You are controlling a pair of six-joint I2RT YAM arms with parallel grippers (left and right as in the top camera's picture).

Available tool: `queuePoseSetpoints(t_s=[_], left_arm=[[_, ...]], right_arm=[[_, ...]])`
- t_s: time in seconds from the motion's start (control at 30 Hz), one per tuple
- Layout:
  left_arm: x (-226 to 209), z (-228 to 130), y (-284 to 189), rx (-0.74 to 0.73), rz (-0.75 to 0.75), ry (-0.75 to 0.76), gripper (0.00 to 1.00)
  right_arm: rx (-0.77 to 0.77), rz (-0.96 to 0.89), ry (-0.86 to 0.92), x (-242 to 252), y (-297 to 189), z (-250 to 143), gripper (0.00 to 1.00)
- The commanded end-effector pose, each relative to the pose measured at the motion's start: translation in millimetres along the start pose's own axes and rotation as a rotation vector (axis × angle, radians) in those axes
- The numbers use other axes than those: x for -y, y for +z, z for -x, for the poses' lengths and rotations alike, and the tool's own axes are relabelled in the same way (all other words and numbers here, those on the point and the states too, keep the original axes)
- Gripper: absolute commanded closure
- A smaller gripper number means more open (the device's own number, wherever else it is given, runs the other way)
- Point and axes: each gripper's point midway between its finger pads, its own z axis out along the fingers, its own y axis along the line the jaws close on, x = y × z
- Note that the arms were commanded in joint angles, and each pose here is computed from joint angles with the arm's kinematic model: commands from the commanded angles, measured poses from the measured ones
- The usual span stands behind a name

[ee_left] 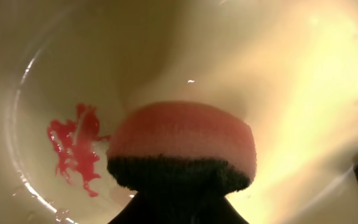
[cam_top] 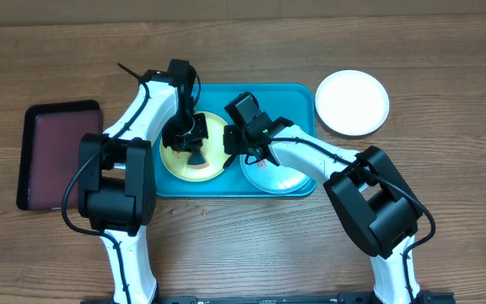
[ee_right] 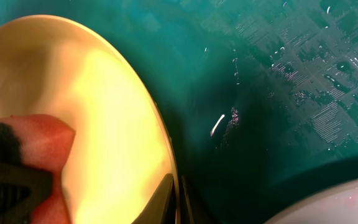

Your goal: Clean dirty plates on tray and stack at the side

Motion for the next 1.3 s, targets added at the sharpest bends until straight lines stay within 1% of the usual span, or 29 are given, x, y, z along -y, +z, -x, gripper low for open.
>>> queuePoseSetpoints(t_s=[0.0, 0.03, 0.17, 0.2, 0.27, 0.3, 0.53, 0.57, 0.63, 0.67, 0.7, 0.97, 1.13, 1.27], left_arm=[[-4.5, 4.7, 2.2, -0.003, 0.019, 0.001, 0.76], [-4.7, 4.0, 2.2, -0.006, 0.02, 0.001, 0.72], [-5.2, 2.8, 2.2, -0.011, 0.022, 0.006, 0.72], [-5.3, 2.8, 2.2, -0.011, 0.023, 0.009, 0.73], [-5.4, 3.7, 1.5, -0.007, 0.024, 0.016, 0.84], [-5.2, 4.3, 1.0, -0.005, 0.025, 0.016, 0.87], [-5.8, 10.4, -10.5, 0.014, 0.042, 0.017, 0.85], [-5.3, 10.8, -12.2, 0.014, 0.041, 0.017, 0.86], [-4.7, 11.9, -14.2, 0.018, 0.04, 0.018, 0.91], [-4.7, 11.9, -14.1, 0.018, 0.04, 0.018, 0.95], [-4.7, 11.9, -14.1, 0.018, 0.04, 0.017, 0.96], [-5.8, 10.7, -4.6, 0.017, 0.04, 0.017, 0.96], [-4.3, 19.8, 0.8, 0.059, 0.032, 0.017, 0.96], [-8.7, 34.6, 0.2, 0.123, 0.052, -0.018, 0.96]], right_arm=[[0.005, 0.007, 0.007, -1.0, -0.1, 1.5, 0.95], [0.005, 0.008, 0.007, -1.1, -0.1, 1.7, 0.95], [0.006, 0.008, 0.007, -1.2, -0.1, 1.8, 0.95], [0.006, 0.008, 0.007, -1.2, -0.1, 1.8, 0.95], [0.006, 0.008, 0.007, -1.2, -0.1, 1.8, 0.95], [0.006, 0.009, 0.007, -1.3, -0.1, 1.8, 0.95], [0.008, 0.01, 0.006, -1.7, -0.1, 2.5, 0.95], [0.009, 0.011, 0.006, -1.8, -0.1, 2.6, 0.95], [0.01, 0.012, 0.006, -2.1, -0.1, 3.0, 0.95], [0.011, 0.012, 0.006, -2.2, -0.1, 3.2, 0.95], [0.012, 0.013, 0.006, -2.3, -0.1, 3.4, 0.95], [0.015, 0.015, 0.006, -2.9, -0.1, 4.1, 0.95], [0.015, 0.015, 0.004, -2.8, -0.1, 4.1, 0.95], [0.015, 0.015, 0.003, -2.8, -0.1, 4.0, 0.95]])
